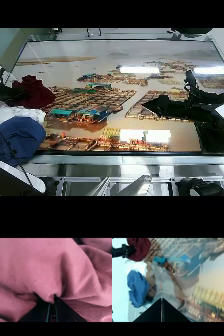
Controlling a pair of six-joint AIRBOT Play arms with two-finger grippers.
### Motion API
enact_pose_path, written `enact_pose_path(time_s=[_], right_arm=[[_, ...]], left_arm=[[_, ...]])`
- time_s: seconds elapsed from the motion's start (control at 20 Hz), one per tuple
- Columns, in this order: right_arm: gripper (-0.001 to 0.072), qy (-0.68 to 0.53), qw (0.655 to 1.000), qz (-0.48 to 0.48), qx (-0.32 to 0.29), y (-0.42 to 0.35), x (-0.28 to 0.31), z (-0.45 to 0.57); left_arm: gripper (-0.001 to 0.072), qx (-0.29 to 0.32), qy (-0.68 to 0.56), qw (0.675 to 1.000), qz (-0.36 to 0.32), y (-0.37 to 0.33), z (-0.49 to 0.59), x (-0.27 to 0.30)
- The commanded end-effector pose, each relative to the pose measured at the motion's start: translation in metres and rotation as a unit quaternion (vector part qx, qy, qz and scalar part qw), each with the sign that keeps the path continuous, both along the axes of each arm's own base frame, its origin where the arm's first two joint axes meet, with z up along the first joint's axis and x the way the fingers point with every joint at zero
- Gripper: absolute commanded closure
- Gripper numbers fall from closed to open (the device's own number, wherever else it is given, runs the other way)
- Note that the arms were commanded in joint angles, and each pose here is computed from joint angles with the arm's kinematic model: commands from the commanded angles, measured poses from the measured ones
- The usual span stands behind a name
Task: Fold the shirts.
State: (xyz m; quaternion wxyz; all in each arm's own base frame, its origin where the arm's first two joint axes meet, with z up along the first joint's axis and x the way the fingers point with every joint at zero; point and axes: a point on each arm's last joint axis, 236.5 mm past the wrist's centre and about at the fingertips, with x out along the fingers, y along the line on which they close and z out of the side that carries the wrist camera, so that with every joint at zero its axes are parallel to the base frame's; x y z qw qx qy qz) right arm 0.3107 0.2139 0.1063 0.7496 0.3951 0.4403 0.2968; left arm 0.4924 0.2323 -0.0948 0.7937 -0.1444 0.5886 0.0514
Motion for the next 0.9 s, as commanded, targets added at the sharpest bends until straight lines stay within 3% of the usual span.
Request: enact_pose_path(time_s=[0.0,0.15,0.35,0.55,0.75,0.8,0.85], right_arm=[[0.0695,0.004,1.000,0.002,0.011,0.003,-0.002,0.003],[0.0695,0.003,0.999,-0.001,0.032,0.006,0.000,0.011],[0.0694,-0.056,0.998,0.027,0.002,0.006,0.000,0.012],[0.0694,-0.079,0.996,0.025,-0.013,-0.008,0.007,0.012],[0.0676,-0.096,0.994,0.033,-0.024,-0.027,0.007,0.011],[0.0520,-0.097,0.994,0.032,-0.025,-0.030,0.008,0.011],[0.0304,-0.096,0.995,0.028,-0.025,-0.034,0.009,0.011]], left_arm=[[0.0682,-0.027,0.003,0.999,-0.032,-0.038,0.013,0.008],[0.0682,-0.123,-0.137,0.979,-0.087,-0.128,0.116,0.052],[0.0682,-0.239,-0.289,0.901,-0.217,-0.282,0.285,0.040],[0.0682,-0.268,-0.264,0.854,-0.359,-0.405,0.333,-0.034],[0.0682,-0.237,-0.189,0.857,-0.416,-0.477,0.298,-0.072],[0.0682,-0.236,-0.180,0.855,-0.425,-0.492,0.288,-0.077],[0.0684,-0.240,-0.173,0.854,-0.428,-0.505,0.278,-0.081]])
